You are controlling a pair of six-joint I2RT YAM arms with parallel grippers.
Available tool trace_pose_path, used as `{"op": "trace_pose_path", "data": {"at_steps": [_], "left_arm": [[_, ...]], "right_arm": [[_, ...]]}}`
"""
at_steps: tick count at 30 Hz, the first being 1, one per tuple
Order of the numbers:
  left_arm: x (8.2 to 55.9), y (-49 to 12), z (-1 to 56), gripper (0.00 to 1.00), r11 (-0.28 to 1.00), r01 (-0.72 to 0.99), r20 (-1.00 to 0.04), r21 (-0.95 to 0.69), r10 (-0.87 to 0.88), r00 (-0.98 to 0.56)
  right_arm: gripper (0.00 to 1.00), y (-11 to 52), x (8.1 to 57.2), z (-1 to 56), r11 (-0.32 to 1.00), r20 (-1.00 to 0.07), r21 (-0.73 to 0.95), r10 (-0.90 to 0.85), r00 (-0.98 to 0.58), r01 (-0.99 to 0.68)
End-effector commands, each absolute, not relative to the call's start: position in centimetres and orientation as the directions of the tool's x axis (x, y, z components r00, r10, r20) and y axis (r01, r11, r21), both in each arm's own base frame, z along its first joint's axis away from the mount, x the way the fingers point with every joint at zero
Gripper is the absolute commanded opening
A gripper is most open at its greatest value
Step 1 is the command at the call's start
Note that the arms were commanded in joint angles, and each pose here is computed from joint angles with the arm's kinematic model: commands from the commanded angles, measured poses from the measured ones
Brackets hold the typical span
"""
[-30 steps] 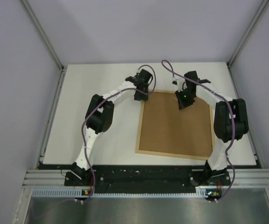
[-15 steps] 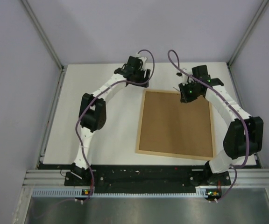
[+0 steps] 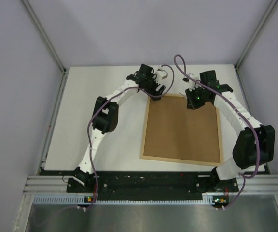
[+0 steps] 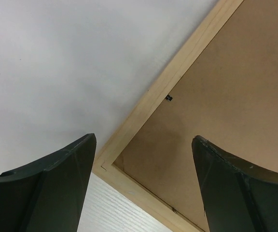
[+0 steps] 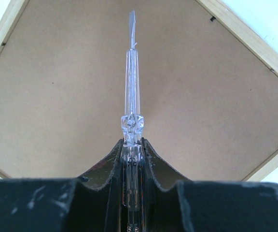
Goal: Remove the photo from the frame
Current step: Adjust the photo frame at the center of the board.
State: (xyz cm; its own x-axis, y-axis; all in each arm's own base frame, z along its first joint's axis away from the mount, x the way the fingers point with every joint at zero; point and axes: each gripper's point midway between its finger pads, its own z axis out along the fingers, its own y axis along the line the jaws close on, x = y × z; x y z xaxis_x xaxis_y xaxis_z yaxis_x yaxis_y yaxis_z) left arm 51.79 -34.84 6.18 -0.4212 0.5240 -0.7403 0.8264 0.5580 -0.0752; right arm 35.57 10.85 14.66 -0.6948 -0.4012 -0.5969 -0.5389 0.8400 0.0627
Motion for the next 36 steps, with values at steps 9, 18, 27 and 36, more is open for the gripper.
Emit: {"op": "trace_pose_path", "data": {"at_steps": [9,18,27,36], "left_arm": [[54.0,-35.0,5.2,0.86,0.470,0.852,-0.688,0.229,0.698,-0.200],[53.7,-35.3,4.6,0.78,0.428,0.872,-0.678,0.238,0.716,-0.167],[51.6,-35.5,4.1,0.24,0.342,0.925,-0.667,0.165,0.730,-0.151],[50.1,-34.5,2.5,0.25,0.277,0.952,-0.602,0.135,0.786,-0.143]], "right_arm": [[0.00,11.2,35.3,18.4,0.820,-0.697,0.049,-0.381,-0.607,-0.570],[0.00,11.4,35.1,18.7,0.816,-0.705,0.055,-0.376,-0.601,-0.575],[0.00,11.5,35.1,19.1,0.815,-0.713,0.055,-0.373,-0.594,-0.577],[0.00,11.6,35.0,19.6,0.814,-0.722,0.055,-0.368,-0.586,-0.579]]}}
